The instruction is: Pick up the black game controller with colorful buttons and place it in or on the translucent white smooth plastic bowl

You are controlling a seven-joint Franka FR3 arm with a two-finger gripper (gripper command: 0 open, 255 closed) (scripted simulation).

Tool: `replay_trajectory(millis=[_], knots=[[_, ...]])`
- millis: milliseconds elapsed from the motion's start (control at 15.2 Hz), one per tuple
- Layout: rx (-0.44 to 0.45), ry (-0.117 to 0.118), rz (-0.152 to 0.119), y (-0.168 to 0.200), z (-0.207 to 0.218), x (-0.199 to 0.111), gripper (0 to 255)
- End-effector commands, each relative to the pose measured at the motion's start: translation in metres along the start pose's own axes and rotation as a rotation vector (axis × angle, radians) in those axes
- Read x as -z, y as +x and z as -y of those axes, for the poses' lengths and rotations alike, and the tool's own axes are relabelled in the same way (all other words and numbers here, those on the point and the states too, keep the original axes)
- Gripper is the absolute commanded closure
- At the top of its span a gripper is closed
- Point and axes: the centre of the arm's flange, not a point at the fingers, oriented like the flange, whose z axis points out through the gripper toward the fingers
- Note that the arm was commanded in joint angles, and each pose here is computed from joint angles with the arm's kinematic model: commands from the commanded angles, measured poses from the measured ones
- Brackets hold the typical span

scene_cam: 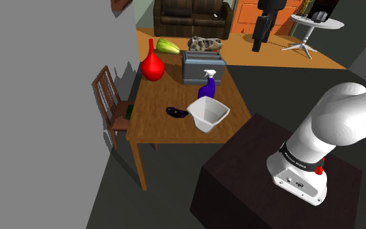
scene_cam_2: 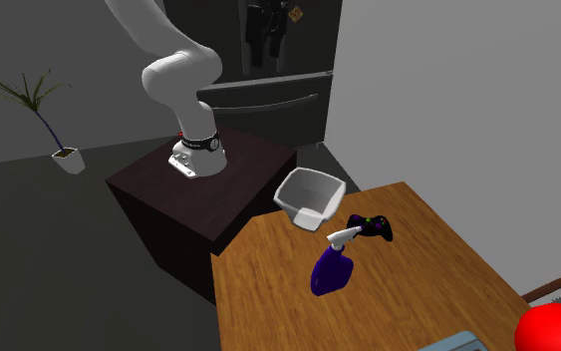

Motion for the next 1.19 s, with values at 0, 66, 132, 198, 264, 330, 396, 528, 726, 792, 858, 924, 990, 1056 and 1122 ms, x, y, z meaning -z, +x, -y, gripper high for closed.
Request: replay_trajectory(millis=[0,66,132,198,264,330,396,528,726,792,858,924,990,1056,1122], knots=[[0.0,0.0,0.0,0.0,0.0,0.0,0],[0.0,0.0,-0.005,0.007,0.002,-0.011,0],[-0.001,-0.001,-0.011,0.014,0.004,-0.021,0],[-0.001,-0.001,-0.016,0.02,0.006,-0.032,0],[-0.001,-0.002,-0.021,0.027,0.008,-0.042,0],[-0.001,-0.002,-0.027,0.034,0.009,-0.053,0],[-0.002,-0.002,-0.032,0.041,0.011,-0.063,0],[-0.002,-0.003,-0.043,0.055,0.015,-0.084,0],[-0.003,-0.004,-0.059,0.077,0.021,-0.115,0],[-0.003,-0.005,-0.064,0.085,0.022,-0.126,0],[-0.003,-0.005,-0.07,0.092,0.024,-0.136,0],[-0.004,-0.005,-0.075,0.099,0.026,-0.146,0],[-0.004,-0.006,-0.08,0.107,0.028,-0.156,0],[-0.004,-0.006,-0.086,0.114,0.03,-0.166,0],[-0.004,-0.006,-0.091,0.122,0.032,-0.176,0]])
